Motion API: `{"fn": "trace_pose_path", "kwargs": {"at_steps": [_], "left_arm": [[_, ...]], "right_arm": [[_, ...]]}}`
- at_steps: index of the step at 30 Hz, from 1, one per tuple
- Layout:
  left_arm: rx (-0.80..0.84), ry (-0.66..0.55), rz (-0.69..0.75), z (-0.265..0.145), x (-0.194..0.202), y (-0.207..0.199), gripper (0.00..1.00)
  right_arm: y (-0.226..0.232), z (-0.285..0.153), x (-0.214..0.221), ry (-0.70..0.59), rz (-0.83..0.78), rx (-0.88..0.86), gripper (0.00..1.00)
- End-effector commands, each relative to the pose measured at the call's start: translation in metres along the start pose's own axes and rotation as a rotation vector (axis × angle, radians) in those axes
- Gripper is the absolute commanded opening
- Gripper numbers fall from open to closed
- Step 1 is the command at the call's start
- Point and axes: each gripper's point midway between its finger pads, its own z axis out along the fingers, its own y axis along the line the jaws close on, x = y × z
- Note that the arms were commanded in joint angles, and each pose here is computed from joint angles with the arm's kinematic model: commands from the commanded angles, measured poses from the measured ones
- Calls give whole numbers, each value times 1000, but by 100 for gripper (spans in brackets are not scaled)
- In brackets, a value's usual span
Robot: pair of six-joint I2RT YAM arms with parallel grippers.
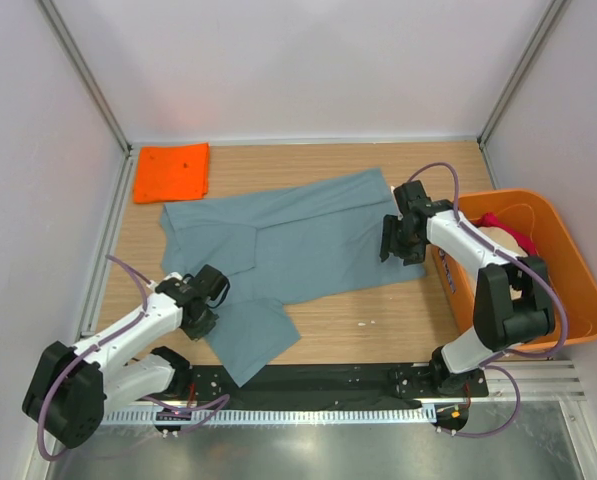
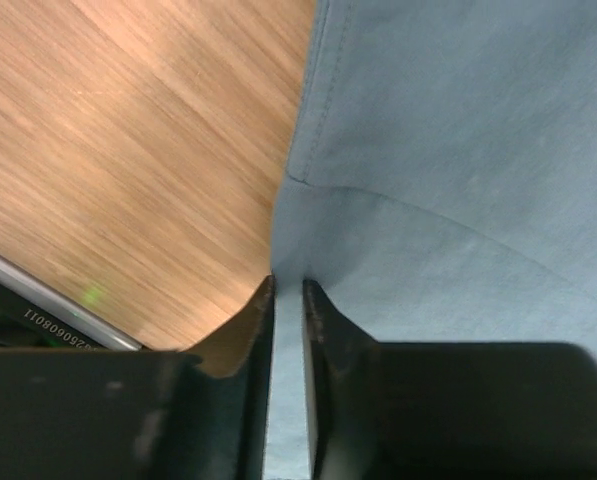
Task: Fold and stack the t-shirts
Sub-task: Fold the tshirt
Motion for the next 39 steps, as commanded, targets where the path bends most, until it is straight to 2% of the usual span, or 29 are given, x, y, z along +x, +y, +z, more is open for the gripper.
{"fn": "trace_pose_path", "kwargs": {"at_steps": [1,3,6,14,22,27,29,30,33,39], "left_arm": [[35,-89,-66,2,-16,-8,15],[38,-95,-70,1,-17,-10,12],[36,-97,-75,1,-18,-10,0],[-31,-136,-106,-10,-25,14,0],[-72,-239,-128,-51,-57,29,0],[-17,-243,-133,-59,-61,20,0],[6,-191,-122,-57,-51,15,0],[13,-173,-120,-52,-47,12,21],[32,-126,-133,-42,-35,7,50],[75,-69,-163,-22,-19,-11,54]], "right_arm": [[4,-21,-17,-73,10,-20,61],[3,-23,-17,-75,7,-21,61],[2,-23,-15,-74,4,-17,61],[-1,-21,-6,-60,1,-25,61],[-7,-14,1,-34,19,9,61],[-21,-11,3,-40,67,77,59],[-19,-10,3,-34,69,64,59],[-18,-10,0,-36,68,58,59],[-13,-12,-5,-48,67,35,59],[-9,-12,-4,-36,58,15,58]]}}
